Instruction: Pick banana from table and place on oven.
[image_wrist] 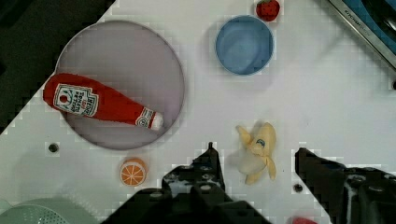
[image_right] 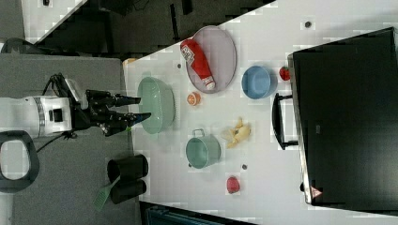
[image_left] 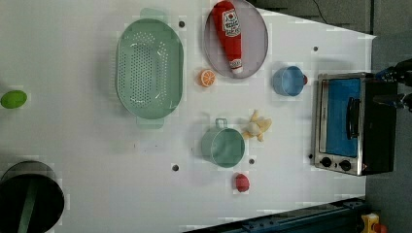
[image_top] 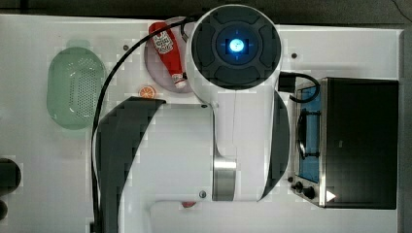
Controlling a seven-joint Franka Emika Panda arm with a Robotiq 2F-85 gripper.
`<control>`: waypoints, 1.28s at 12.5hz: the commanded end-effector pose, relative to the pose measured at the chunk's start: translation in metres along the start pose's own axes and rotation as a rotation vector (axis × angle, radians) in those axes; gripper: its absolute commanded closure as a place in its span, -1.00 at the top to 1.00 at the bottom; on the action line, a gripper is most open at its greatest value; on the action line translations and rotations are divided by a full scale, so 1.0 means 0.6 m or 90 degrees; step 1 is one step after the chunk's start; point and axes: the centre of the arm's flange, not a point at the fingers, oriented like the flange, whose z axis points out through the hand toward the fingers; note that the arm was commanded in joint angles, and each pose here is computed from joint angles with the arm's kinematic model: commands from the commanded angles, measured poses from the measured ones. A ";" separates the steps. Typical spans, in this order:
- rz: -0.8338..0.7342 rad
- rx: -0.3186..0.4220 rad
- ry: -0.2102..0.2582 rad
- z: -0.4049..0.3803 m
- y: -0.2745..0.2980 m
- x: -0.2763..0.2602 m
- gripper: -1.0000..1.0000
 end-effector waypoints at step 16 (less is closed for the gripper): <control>-0.033 -0.017 -0.024 0.306 0.082 -0.063 1.00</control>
